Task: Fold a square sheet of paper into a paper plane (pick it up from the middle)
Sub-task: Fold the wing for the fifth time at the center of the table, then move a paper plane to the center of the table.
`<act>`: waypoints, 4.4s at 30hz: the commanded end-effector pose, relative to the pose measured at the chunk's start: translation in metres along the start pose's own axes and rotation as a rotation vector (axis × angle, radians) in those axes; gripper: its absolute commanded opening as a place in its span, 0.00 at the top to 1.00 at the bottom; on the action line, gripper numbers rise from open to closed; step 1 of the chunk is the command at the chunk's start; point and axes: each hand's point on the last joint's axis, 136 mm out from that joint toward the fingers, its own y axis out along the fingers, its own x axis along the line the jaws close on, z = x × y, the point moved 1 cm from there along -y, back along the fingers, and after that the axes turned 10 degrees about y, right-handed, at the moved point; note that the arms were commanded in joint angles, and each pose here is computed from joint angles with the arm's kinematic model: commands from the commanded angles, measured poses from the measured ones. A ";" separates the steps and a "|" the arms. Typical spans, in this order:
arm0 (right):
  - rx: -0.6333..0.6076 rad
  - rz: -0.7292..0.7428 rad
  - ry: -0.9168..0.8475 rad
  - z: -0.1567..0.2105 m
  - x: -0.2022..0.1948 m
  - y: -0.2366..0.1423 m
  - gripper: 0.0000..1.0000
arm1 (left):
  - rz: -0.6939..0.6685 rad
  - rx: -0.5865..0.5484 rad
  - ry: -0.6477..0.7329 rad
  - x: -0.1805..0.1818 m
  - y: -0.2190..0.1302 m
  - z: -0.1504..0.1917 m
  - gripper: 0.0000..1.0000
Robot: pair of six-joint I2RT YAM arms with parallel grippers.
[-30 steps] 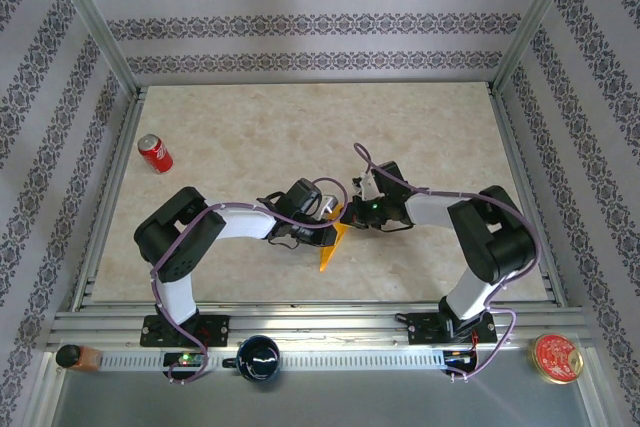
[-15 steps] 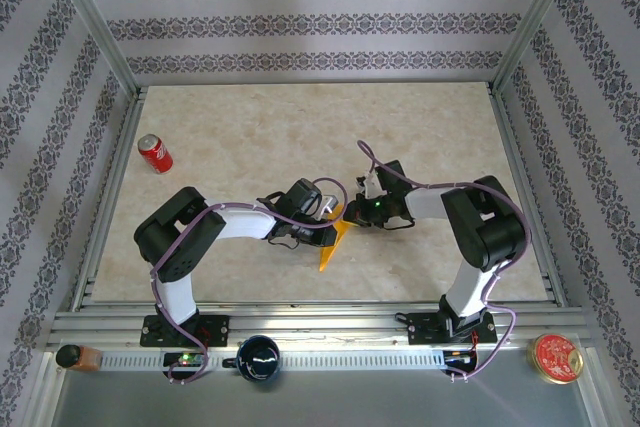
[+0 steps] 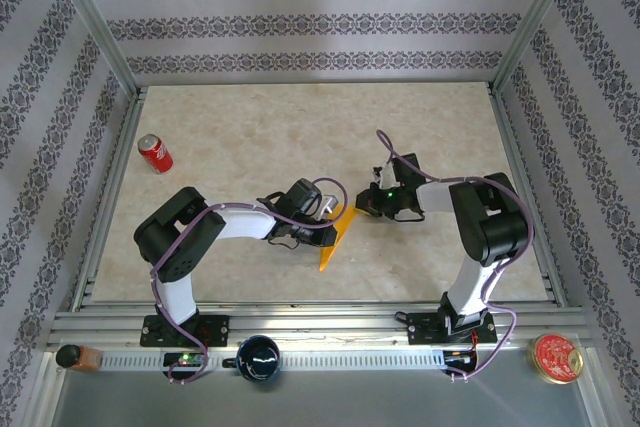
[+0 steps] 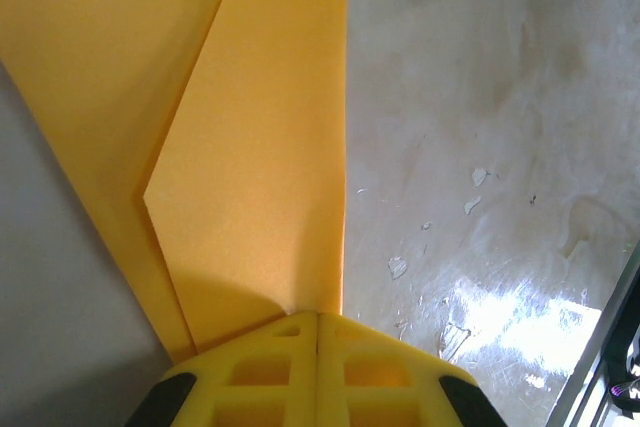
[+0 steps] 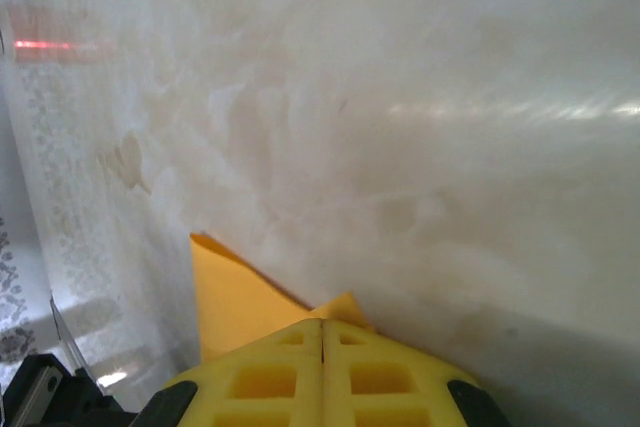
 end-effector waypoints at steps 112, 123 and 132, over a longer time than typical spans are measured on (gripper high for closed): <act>-0.062 -0.021 -0.050 0.050 0.028 -0.029 0.78 | -0.040 0.021 -0.302 0.021 -0.026 -0.007 0.71; -0.052 -0.016 -0.043 0.052 0.026 -0.026 0.77 | -0.112 0.076 -0.284 0.025 -0.022 0.000 0.73; -0.044 -0.009 -0.036 0.053 0.024 -0.020 0.77 | -0.113 -0.001 -0.288 0.021 -0.035 -0.004 0.74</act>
